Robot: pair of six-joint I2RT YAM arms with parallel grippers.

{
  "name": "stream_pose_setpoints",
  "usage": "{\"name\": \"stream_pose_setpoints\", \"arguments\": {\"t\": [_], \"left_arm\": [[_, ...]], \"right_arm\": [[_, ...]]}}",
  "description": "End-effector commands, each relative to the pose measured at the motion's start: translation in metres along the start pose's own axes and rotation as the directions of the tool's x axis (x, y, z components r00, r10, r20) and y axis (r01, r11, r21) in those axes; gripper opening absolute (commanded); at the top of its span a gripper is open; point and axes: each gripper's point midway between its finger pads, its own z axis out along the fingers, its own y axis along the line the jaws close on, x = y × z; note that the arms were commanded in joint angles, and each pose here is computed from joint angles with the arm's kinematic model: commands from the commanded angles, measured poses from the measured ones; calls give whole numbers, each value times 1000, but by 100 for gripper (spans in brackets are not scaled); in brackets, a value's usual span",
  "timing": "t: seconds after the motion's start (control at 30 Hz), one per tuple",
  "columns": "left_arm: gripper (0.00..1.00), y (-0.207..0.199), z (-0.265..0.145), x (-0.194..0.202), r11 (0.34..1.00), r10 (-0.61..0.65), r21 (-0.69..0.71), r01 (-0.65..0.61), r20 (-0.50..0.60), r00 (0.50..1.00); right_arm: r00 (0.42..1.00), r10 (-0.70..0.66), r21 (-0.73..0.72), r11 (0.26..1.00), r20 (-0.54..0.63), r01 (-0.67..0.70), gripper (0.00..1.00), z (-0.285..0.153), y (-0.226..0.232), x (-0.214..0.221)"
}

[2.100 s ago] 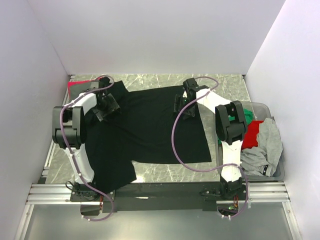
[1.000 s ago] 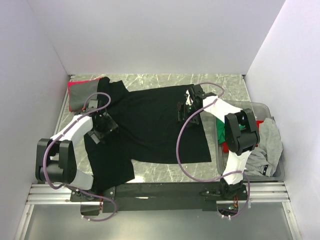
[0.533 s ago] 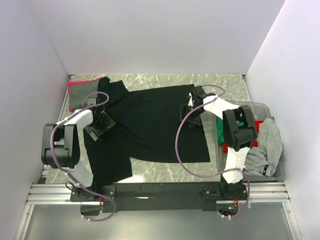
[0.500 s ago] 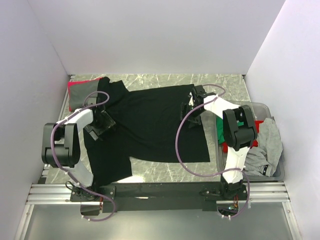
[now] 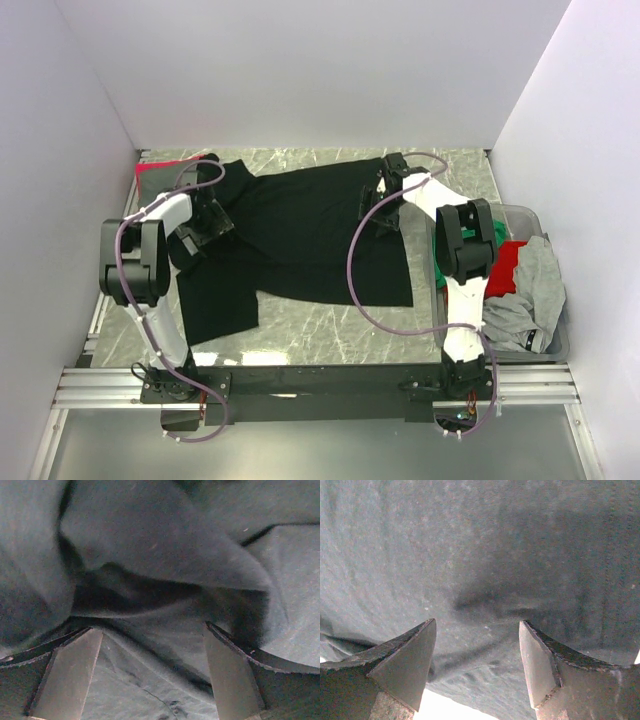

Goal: Fold and stack the t-shirts
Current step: Fold the tshirt

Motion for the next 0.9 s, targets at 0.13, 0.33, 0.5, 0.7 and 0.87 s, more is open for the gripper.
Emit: {"name": "stream_pose_setpoints", "arguments": {"t": [0.13, 0.33, 0.5, 0.7, 0.87], "left_arm": [[87, -17, 28, -30, 997, 58, 37, -60, 53, 997], [87, -32, 6, -49, 993, 59, 94, -71, 131, 990], [88, -34, -33, -58, 991, 17, 128, -48, 233, 972], [88, -22, -103, -45, 980, -99, 195, 26, 376, 921], [87, 30, -114, -1, 970, -241, 102, 219, 366, 899]], "right_arm": [[999, 14, 74, 997, 49, -18, 74, 13, -12, -38], [997, -11, 41, 999, 72, 8, 74, 1, 1, -54], [991, -55, -27, 998, 123, 59, 74, -24, 21, -63], [977, -93, -64, 992, 191, 107, 74, -66, 37, -67], [976, -75, -103, 990, 205, 98, 74, -89, 45, -56]]}}
